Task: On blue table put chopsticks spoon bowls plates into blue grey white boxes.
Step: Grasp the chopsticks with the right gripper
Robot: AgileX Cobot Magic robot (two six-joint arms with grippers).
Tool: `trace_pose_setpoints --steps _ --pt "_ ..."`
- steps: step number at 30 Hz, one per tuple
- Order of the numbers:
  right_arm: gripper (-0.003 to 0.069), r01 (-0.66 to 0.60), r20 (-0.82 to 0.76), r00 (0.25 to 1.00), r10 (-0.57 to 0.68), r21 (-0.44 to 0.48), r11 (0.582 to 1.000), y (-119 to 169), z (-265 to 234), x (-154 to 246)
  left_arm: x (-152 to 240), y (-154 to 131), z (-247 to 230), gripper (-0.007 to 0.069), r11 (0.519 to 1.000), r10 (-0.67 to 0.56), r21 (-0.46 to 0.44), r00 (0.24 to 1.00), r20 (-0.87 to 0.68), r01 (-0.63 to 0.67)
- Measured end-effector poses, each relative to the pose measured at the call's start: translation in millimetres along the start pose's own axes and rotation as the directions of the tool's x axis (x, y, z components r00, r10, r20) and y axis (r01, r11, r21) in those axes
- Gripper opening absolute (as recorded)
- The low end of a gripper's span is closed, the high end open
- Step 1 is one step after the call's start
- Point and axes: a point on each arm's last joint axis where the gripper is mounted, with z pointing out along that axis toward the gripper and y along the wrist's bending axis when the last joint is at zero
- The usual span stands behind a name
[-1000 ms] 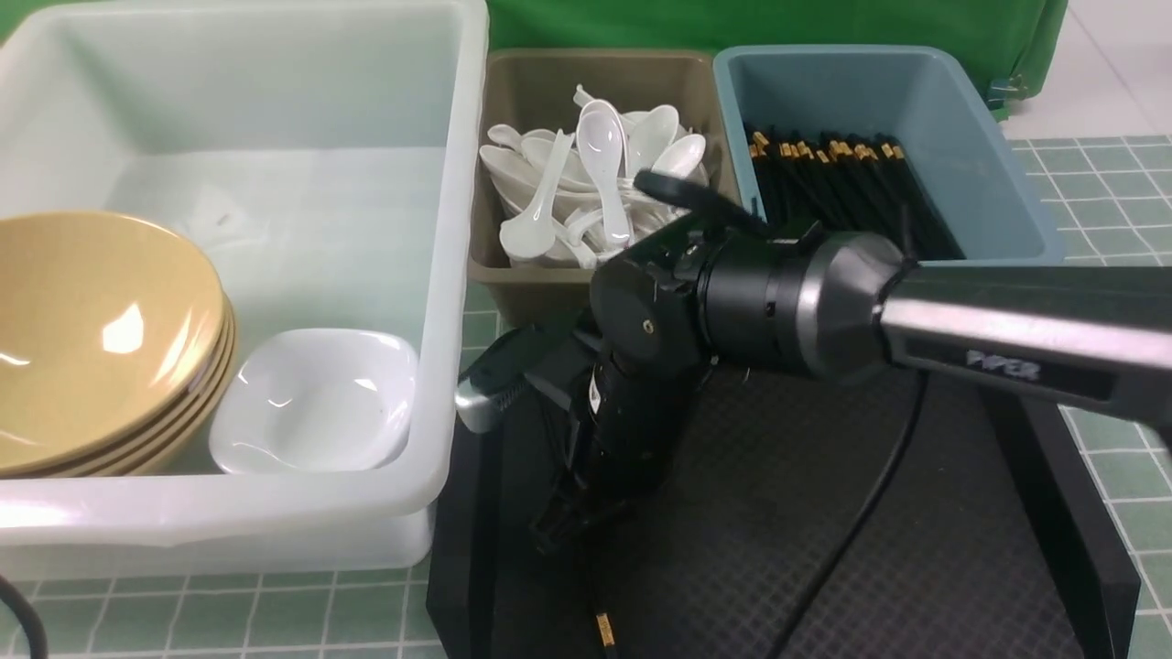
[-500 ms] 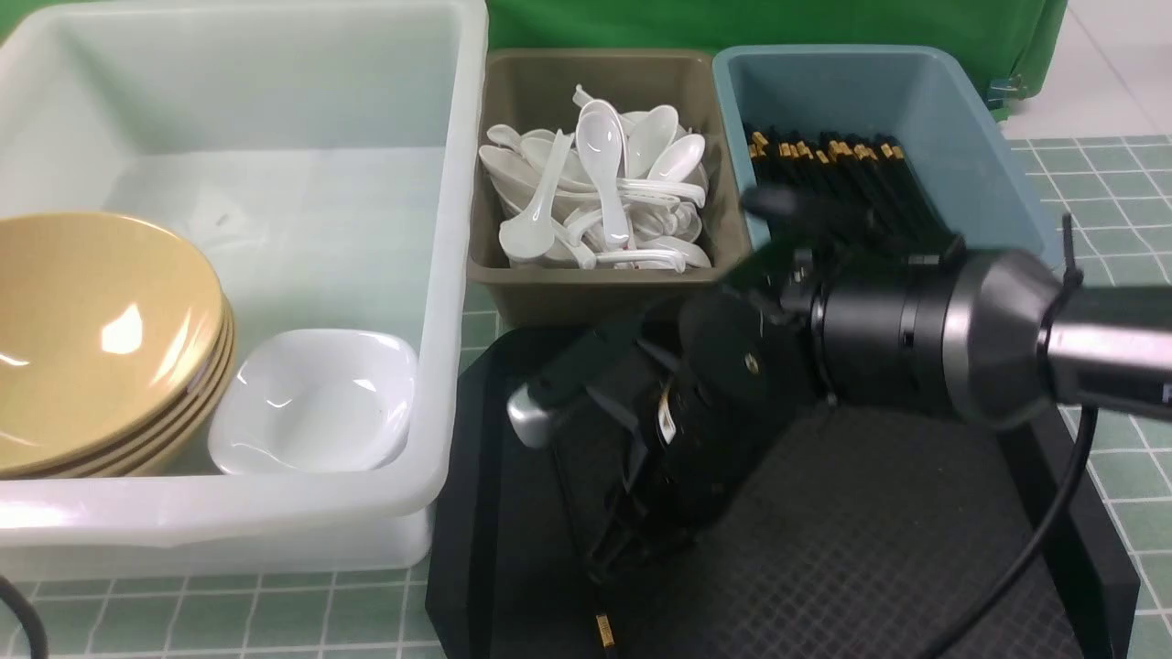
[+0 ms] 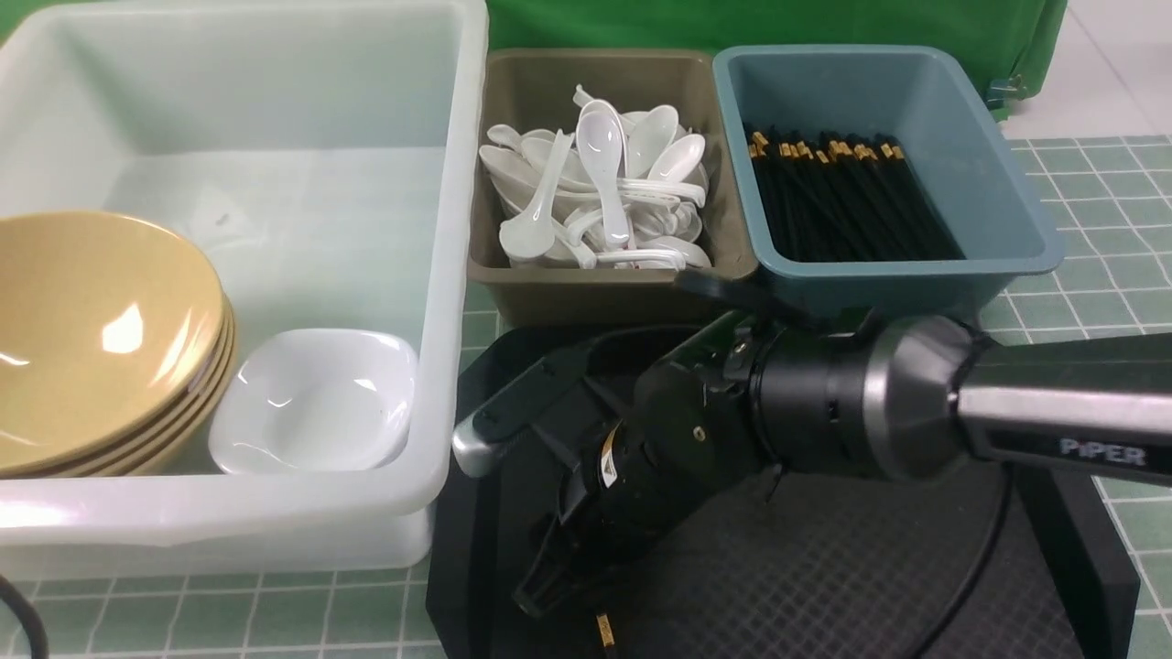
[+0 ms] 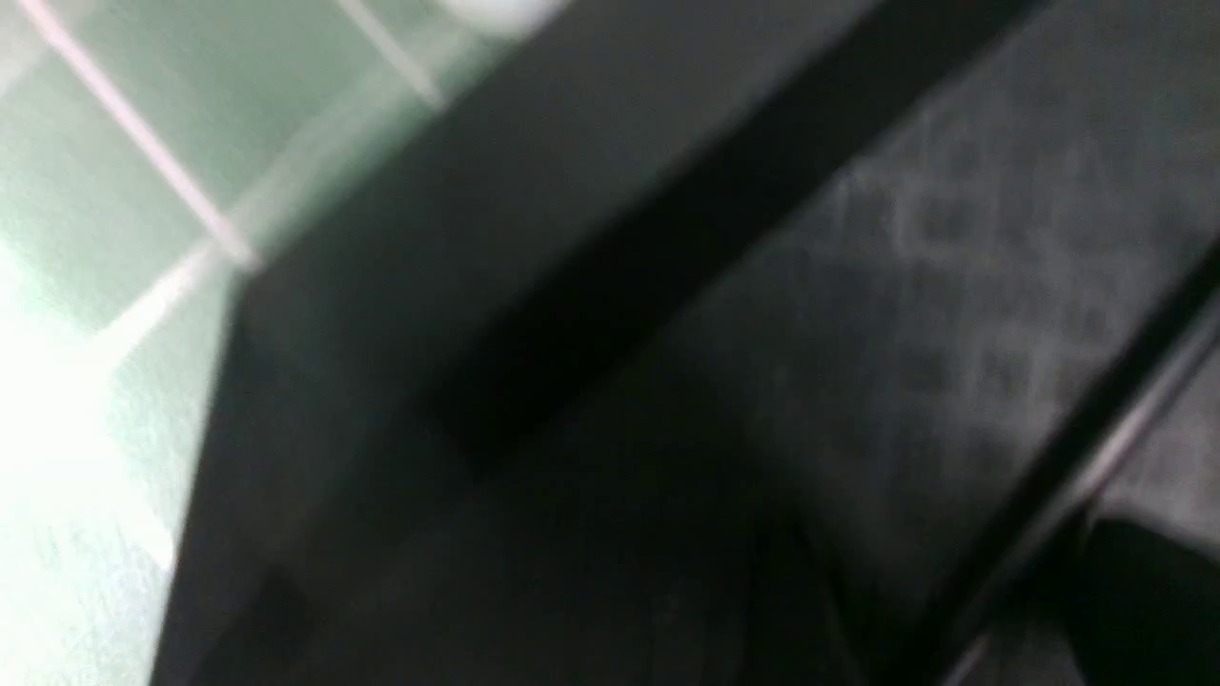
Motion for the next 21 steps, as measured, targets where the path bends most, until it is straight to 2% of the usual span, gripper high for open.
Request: trace_pose_setpoints --steps 6,7,11,12,13,15,21 --pt "0.0318 0.045 -0.015 0.999 -0.045 0.037 0.998 -3.4 0.3 1.2 3.5 1.4 0.1 0.0003 1.0 0.001 -0.008 1.0 -0.007 -0.001" --pt "0.0262 0.072 -0.023 0.997 -0.071 0.053 0.996 -5.0 0.2 1.8 3.8 1.6 0.1 0.0003 1.0 0.001 -0.009 1.0 -0.007 -0.001" --pt "0.0134 0.094 -0.042 0.995 -0.091 0.079 0.992 -9.3 -2.1 2.6 4.1 1.7 0.1 0.0003 1.0 0.0 -0.01 1.0 -0.008 0.0" --pt "0.0121 0.092 -0.044 0.995 -0.089 0.08 0.993 -9.8 -2.4 2.6 4.1 1.7 0.1 0.0003 1.0 0.0 -0.01 1.0 -0.008 0.0" --pt "0.0069 0.084 -0.054 0.995 -0.08 0.088 0.993 -15.4 -4.7 2.2 4.1 1.7 0.1 0.0003 1.0 0.0 -0.01 1.0 -0.008 0.0" --pt "0.0041 0.07 -0.064 0.996 -0.065 0.094 0.993 -21.3 -7.2 2.7 4.1 1.7 0.1 0.0003 1.0 -0.001 -0.01 1.0 -0.008 0.001" --pt "0.0035 0.062 -0.151 0.988 -0.043 0.122 0.991 -37.7 -23.2 11.6 4.1 1.7 0.1 0.0003 1.0 -0.001 -0.01 1.0 -0.008 0.001"
